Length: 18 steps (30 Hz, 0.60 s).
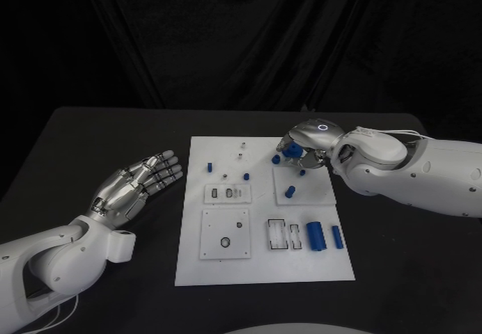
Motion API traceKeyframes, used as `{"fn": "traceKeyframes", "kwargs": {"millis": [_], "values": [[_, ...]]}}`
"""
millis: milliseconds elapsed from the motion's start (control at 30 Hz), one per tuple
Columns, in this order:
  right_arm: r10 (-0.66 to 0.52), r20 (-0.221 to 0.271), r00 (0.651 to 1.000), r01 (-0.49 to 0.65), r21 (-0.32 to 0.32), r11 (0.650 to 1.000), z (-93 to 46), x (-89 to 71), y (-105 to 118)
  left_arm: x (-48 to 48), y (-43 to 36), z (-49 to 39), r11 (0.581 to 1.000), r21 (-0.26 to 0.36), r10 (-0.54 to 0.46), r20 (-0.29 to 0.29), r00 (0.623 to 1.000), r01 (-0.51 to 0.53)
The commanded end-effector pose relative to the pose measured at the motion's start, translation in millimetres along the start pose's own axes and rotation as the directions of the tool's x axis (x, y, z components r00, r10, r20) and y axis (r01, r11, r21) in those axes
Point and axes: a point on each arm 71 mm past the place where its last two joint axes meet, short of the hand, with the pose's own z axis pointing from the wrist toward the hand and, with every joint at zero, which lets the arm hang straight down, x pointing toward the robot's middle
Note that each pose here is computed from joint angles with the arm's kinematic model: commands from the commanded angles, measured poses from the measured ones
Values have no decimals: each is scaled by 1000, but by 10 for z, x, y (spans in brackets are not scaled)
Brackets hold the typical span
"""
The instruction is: Assemble the parts on the task board
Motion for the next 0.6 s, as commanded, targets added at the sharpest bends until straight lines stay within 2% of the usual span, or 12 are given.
{"fn": "traceKeyframes", "kwargs": {"millis": [33, 600], "values": [[14, 43, 999, -13, -28, 1000, -3, -6, 24, 12, -176, -16, 968, 249, -12, -17, 1000, 16], [20, 55, 998, -17, -53, 998, 63, 49, 81, 18, -158, 2, 969, 244, -18, -26, 999, 24]]}}
